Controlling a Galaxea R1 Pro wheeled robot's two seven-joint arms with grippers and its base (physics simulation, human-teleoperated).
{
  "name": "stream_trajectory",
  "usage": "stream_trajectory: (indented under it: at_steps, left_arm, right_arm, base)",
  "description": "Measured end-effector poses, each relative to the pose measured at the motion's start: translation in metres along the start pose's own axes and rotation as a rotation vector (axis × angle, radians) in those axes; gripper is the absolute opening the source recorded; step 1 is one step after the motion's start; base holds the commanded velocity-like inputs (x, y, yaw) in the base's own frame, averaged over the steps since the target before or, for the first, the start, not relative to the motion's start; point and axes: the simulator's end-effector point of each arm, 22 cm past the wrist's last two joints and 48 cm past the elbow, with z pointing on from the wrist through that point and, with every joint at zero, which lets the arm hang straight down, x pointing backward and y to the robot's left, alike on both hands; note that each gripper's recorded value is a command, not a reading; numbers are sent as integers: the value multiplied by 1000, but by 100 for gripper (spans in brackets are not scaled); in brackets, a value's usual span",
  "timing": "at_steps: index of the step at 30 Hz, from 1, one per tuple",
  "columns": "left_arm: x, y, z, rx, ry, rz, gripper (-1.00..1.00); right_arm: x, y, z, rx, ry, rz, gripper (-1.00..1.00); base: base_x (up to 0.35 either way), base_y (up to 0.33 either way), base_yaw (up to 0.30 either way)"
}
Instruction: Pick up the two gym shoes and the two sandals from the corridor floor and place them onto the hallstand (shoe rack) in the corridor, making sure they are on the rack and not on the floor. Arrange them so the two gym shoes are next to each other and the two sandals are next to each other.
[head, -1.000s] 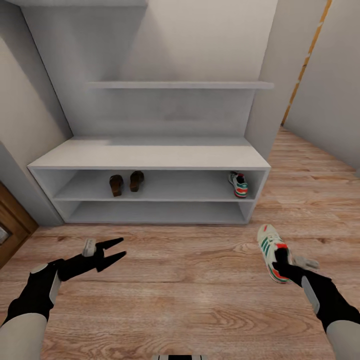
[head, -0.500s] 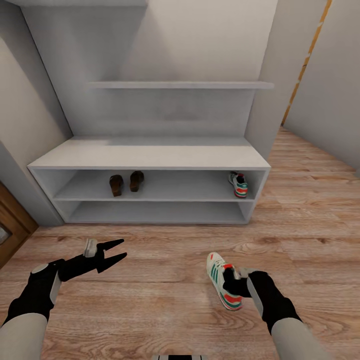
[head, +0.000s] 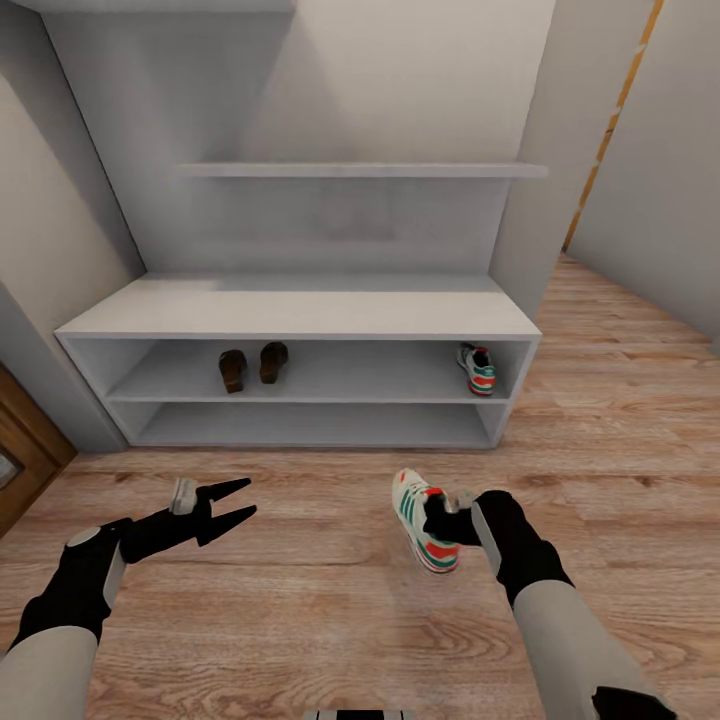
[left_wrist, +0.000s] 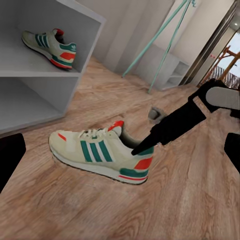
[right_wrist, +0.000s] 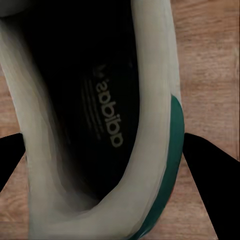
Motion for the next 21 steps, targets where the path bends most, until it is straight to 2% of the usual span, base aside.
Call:
stream_trajectory:
  at_steps: [2, 4, 9, 21]
  left_arm:
    - [0, -1, 1, 2, -2, -2, 100]
    - [0, -1, 2, 4, -3, -2, 100]
    - [0, -2, 3, 5, -4, -3, 100]
    - [1, -2, 3, 5, -4, -3, 100]
  right_arm:
    - [-19, 1, -9, -2, -41, -1, -100]
    - [-59, 1, -33, -2, -144, 0, -100]
    - [-96, 1, -63, 2, -253, -6, -100]
    - [-100, -1, -64, 8, -268, -9, -100]
  base:
    - [0, 0, 0]
    - [0, 0, 0]
    - [0, 0, 0]
    - [0, 0, 0]
